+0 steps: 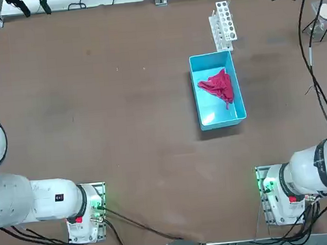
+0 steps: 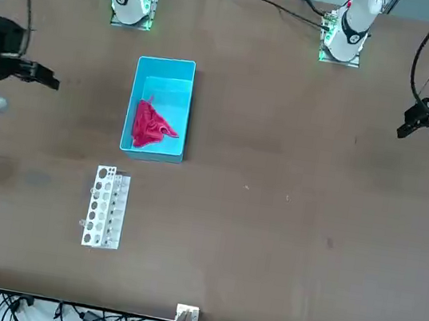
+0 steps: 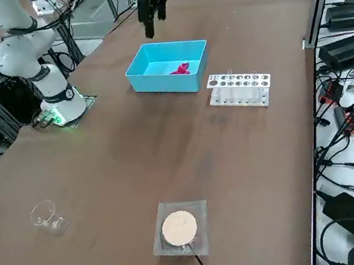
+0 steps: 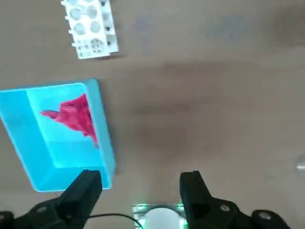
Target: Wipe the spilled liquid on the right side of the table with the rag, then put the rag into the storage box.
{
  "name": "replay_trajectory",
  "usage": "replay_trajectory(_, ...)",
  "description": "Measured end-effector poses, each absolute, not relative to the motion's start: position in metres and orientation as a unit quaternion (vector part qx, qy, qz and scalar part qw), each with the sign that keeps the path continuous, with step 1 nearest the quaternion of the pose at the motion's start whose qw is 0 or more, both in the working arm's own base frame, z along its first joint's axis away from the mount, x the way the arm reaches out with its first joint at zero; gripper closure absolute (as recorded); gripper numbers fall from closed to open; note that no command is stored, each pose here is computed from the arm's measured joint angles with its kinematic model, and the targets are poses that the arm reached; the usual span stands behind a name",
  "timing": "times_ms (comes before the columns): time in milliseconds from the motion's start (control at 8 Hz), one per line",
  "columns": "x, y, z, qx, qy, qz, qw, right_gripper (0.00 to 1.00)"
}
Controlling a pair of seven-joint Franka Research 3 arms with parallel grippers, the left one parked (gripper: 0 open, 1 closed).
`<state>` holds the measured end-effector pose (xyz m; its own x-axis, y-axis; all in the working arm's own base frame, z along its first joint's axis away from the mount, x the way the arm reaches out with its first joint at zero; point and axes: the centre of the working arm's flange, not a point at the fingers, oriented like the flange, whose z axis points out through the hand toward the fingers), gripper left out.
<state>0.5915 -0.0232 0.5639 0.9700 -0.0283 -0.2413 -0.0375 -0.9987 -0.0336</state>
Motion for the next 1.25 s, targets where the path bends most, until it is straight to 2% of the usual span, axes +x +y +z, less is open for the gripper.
replay_trajectory(375,0.595,-0.026,0.569,-1.000,-0.004,0.023,0.001,0.00)
replay_trajectory(500,0.581,-0.018,0.568,-1.000,-0.010,0.007,-0.004,0.00)
replay_trajectory(875,0.539,-0.039,0.576,-1.000,0.008,0.004,-0.002,0.00)
replay_trajectory(1250,0.534,-0.038,0.574,-1.000,0.007,0.010,-0.001,0.00)
